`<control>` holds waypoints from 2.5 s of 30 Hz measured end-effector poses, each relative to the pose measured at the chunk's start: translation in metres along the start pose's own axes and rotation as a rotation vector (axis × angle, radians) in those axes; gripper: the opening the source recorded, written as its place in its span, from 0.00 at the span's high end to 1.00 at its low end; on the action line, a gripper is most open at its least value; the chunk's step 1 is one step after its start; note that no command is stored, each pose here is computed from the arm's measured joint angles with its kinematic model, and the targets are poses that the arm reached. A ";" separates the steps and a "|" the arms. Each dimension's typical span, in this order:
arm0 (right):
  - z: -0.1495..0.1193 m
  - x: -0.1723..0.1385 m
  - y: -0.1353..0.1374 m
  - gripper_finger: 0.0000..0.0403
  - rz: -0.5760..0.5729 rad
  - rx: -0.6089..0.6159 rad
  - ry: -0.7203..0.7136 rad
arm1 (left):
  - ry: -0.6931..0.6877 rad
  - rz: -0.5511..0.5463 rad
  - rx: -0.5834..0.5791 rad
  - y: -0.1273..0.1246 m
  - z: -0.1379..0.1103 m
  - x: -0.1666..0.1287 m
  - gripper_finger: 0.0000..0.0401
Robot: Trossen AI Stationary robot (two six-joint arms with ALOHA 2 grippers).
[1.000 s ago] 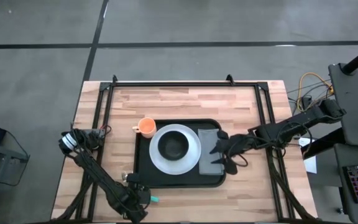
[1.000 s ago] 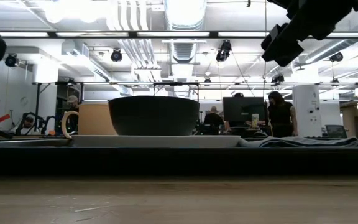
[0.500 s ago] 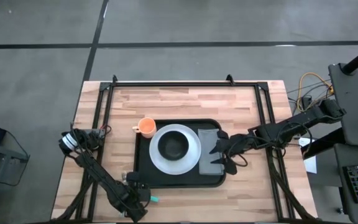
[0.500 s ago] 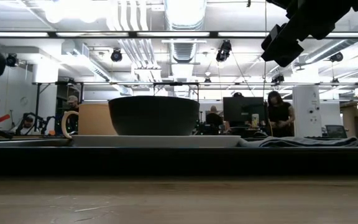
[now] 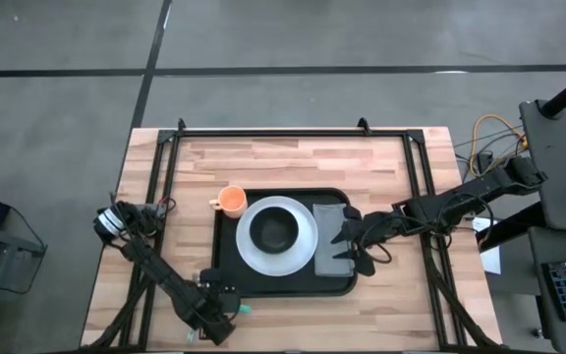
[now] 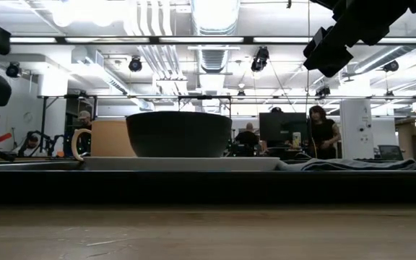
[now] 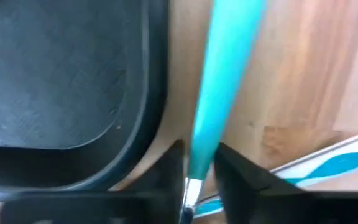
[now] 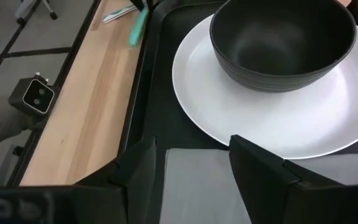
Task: Set up tray
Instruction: Put the green spoon on the gray napkin on the black serving tray
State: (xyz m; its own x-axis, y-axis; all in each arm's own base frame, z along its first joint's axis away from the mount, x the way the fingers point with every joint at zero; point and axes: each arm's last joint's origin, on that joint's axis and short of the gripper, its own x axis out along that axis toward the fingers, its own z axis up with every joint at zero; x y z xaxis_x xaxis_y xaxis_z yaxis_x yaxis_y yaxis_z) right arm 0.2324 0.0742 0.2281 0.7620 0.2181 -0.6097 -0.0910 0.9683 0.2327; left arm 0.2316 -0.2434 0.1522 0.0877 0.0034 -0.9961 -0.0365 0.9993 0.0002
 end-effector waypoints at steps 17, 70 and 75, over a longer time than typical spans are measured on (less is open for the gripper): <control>-0.001 -0.006 0.031 0.58 -0.202 -0.264 0.078 | -0.171 -0.168 -0.186 0.014 0.054 -0.111 0.94; 0.099 0.088 0.175 0.59 -0.711 -0.639 0.288 | -0.029 -0.357 -0.534 0.114 0.113 -0.184 0.95; 0.108 0.094 0.178 0.59 -0.719 -0.682 0.205 | -0.041 -0.362 -0.543 0.123 0.118 -0.184 0.95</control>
State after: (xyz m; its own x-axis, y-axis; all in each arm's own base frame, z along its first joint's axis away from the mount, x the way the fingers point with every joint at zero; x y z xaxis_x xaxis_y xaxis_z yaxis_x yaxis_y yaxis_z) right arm 0.3571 0.2537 0.2941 0.6611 -0.4900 -0.5682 -0.0497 0.7270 -0.6848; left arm 0.3283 -0.1170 0.3457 0.2265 -0.3180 -0.9206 -0.4941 0.7770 -0.3900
